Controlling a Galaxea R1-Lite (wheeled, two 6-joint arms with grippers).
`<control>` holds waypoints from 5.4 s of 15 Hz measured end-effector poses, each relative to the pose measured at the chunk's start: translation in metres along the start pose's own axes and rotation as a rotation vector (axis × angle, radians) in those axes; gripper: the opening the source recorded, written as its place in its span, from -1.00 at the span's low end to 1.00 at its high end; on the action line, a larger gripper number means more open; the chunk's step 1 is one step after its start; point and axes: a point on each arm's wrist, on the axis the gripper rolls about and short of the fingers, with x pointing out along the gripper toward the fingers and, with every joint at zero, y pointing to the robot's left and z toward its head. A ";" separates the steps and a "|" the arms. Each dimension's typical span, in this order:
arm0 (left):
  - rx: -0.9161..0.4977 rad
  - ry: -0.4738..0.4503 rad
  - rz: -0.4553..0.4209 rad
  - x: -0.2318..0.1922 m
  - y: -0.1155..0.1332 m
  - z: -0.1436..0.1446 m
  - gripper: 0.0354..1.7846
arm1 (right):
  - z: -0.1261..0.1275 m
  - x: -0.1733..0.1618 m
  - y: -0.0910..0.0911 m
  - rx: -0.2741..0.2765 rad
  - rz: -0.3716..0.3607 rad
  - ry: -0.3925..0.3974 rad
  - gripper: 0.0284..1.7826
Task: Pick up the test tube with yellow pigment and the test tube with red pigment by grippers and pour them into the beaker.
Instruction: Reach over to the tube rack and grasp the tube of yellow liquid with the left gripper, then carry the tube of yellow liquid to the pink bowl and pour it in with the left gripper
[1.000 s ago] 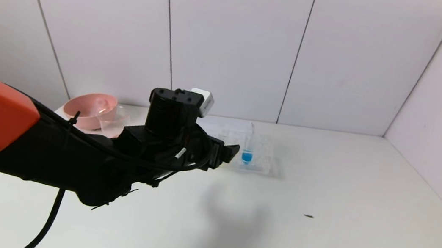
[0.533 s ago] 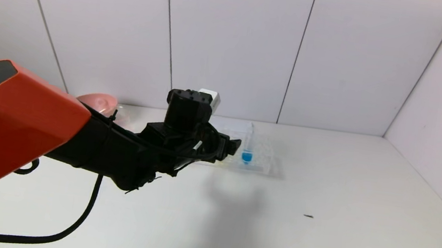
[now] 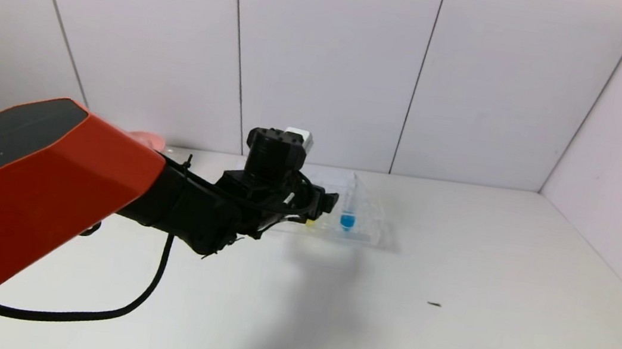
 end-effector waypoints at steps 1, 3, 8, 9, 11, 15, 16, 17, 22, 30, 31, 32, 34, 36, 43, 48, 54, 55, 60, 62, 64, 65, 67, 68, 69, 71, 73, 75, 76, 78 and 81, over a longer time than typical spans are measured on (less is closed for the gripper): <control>-0.001 0.000 0.002 0.004 0.000 -0.001 0.98 | 0.000 0.000 0.000 0.000 0.000 0.000 0.91; 0.000 0.002 0.002 0.010 0.000 -0.005 0.98 | 0.000 0.000 0.000 0.000 0.000 0.000 0.91; 0.006 -0.020 0.049 0.020 0.002 -0.012 0.98 | 0.000 0.000 0.000 0.000 0.000 0.000 0.91; 0.004 -0.033 0.051 0.021 0.002 -0.013 0.98 | 0.000 0.000 0.000 0.000 0.000 0.000 0.91; 0.005 -0.032 0.052 0.022 0.001 -0.015 0.98 | 0.000 0.000 0.000 0.000 0.000 0.000 0.91; 0.007 -0.027 0.048 0.021 0.000 -0.016 0.98 | 0.000 0.000 0.000 0.000 0.000 0.000 0.91; 0.007 -0.027 0.046 0.020 -0.001 -0.016 0.98 | 0.000 0.000 0.000 0.000 0.000 0.000 0.91; 0.008 -0.028 0.045 0.019 -0.001 -0.015 0.98 | 0.000 0.000 0.000 0.000 0.000 0.000 0.91; 0.012 -0.083 0.040 0.010 -0.003 -0.006 0.98 | 0.000 0.000 0.000 0.000 0.000 0.000 0.91; 0.016 -0.081 0.040 0.010 -0.002 -0.007 0.98 | 0.000 0.000 0.000 0.000 0.000 0.000 0.91; 0.016 -0.078 0.040 0.010 -0.002 -0.008 0.98 | 0.000 0.000 0.000 0.000 0.000 0.000 0.91; 0.017 -0.073 0.041 0.011 -0.002 -0.009 0.98 | 0.000 0.000 0.000 0.000 0.000 0.000 0.91; 0.020 -0.068 0.042 0.012 -0.002 -0.011 0.98 | 0.000 0.000 0.000 0.000 0.000 0.001 0.91; 0.022 -0.065 0.042 0.013 -0.002 -0.013 0.94 | 0.000 0.000 0.000 0.000 0.000 0.001 0.91; 0.024 -0.060 0.041 0.014 -0.002 -0.014 -0.09 | 0.000 0.000 0.000 0.000 0.000 0.000 0.91; 0.036 -0.061 0.039 0.014 -0.002 -0.014 -0.53 | 0.000 0.000 0.000 0.000 0.000 0.000 0.91; 0.039 -0.064 0.040 0.013 -0.002 -0.012 -0.53 | 0.000 0.000 0.000 0.000 0.000 0.000 0.91; 0.040 -0.067 0.040 0.012 -0.002 -0.011 -0.53 | 0.000 0.000 0.000 0.000 0.000 0.000 0.91; 0.058 -0.088 0.038 0.006 -0.002 -0.002 -0.53 | 0.000 0.000 0.000 0.000 0.000 0.000 0.91; 0.067 -0.098 0.038 0.004 -0.003 0.001 -0.53 | 0.000 0.000 0.000 0.000 0.000 0.000 0.91; 0.068 -0.110 0.035 0.001 -0.003 0.006 -0.53 | 0.000 0.000 0.000 0.000 0.000 0.000 0.91; 0.076 -0.117 0.034 -0.002 -0.004 0.009 -0.53 | 0.000 0.000 0.000 0.000 0.000 0.000 0.91; 0.091 -0.137 0.032 -0.007 -0.005 0.017 -0.53 | 0.000 0.000 0.000 0.000 0.000 0.000 0.91; 0.091 -0.153 0.032 -0.009 -0.004 0.023 -0.53 | 0.000 0.000 0.000 0.000 0.000 0.000 0.91; 0.090 -0.164 0.029 -0.012 -0.005 0.027 -0.53 | 0.000 0.000 0.000 0.000 0.000 0.000 0.91; 0.097 -0.188 0.022 -0.018 -0.006 0.037 -0.53 | 0.000 0.000 0.000 0.000 0.000 0.000 0.91; 0.099 -0.213 0.019 -0.025 -0.007 0.046 -0.53 | 0.000 0.000 0.000 0.000 0.000 0.000 0.91; 0.105 -0.227 0.019 -0.035 -0.006 0.055 -0.53 | 0.000 0.000 0.000 0.000 0.000 0.000 0.91; 0.107 -0.233 0.018 -0.040 -0.006 0.059 -0.53 | 0.000 0.000 0.000 0.000 0.000 0.000 0.91; 0.107 -0.244 0.017 -0.052 -0.006 0.068 -0.53 | 0.000 0.000 0.000 0.000 0.000 0.000 0.91; 0.104 -0.255 0.016 -0.074 -0.004 0.081 -0.53 | 0.000 0.000 0.000 0.000 0.000 0.000 0.91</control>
